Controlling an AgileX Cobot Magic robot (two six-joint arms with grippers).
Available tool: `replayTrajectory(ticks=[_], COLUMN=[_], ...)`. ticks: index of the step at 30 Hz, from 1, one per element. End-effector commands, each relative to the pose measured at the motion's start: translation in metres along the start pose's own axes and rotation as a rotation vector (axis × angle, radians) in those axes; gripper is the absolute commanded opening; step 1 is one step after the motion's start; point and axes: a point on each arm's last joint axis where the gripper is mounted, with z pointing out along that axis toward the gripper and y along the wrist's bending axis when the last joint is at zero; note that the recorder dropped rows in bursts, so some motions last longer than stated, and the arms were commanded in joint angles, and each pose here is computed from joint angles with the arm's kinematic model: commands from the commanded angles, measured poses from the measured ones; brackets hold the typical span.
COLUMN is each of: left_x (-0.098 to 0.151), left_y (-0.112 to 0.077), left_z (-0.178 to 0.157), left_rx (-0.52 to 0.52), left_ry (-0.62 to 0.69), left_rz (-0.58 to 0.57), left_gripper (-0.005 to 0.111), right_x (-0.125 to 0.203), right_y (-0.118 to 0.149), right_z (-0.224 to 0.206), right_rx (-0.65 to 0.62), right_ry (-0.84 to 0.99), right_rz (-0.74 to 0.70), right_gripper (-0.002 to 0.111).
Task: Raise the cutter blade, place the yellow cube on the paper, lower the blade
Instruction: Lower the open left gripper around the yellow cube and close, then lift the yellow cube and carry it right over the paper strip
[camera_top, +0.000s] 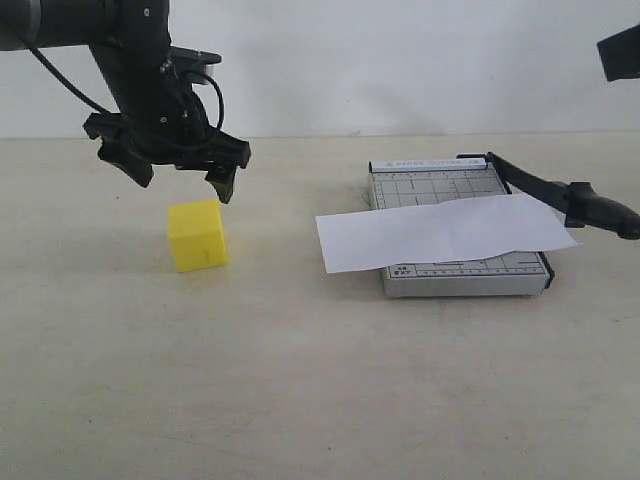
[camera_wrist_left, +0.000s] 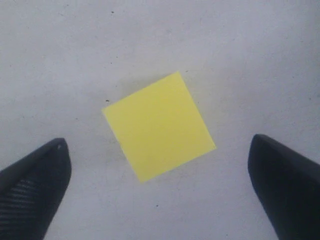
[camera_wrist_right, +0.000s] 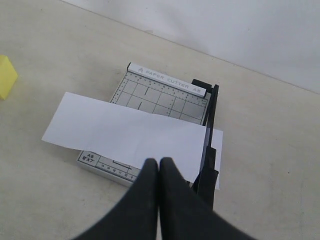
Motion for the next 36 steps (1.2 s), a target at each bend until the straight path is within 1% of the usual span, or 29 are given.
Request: replayTrajectory(ticks=[1, 5, 8, 25, 33, 36], left_x=[0.002, 0.005, 0.005, 0.000, 0.004, 0.004], left_y=[-0.003, -0.007, -0.008, -0.005, -0.010, -0.010], left_z=[0.015, 0.030, 0.036, 0.039, 0.061, 0.063], left_rx=[0.028, 0.058, 0.064, 0.035, 0.066, 0.067], left_ry=[0.035, 0.090, 0.101, 0.044, 0.104, 0.106], left_rz=[-0.003, -0.006, -0.004, -0.002, 0.003, 0.004], left_gripper=[0.091, 0.091, 0.091, 0.091, 0.091, 0.091], right_x=[-0.001, -0.001, -0.001, -0.001, -0.001, -0.001], right_y=[0.000, 0.000, 0.000, 0.000, 0.000, 0.000], right_z=[-0.003, -0.003, -0.003, -0.003, -0.003, -0.003], right_rx=[0.000, 0.000, 0.000, 0.000, 0.001, 0.001], right_ry=[-0.008, -0.008, -0.008, -0.008, -0.007, -0.007], right_rz=[-0.015, -0.019, -0.019, -0.031, -0.037, -0.042], right_gripper=[0.000, 0.000, 0.000, 0.000, 0.000, 0.000])
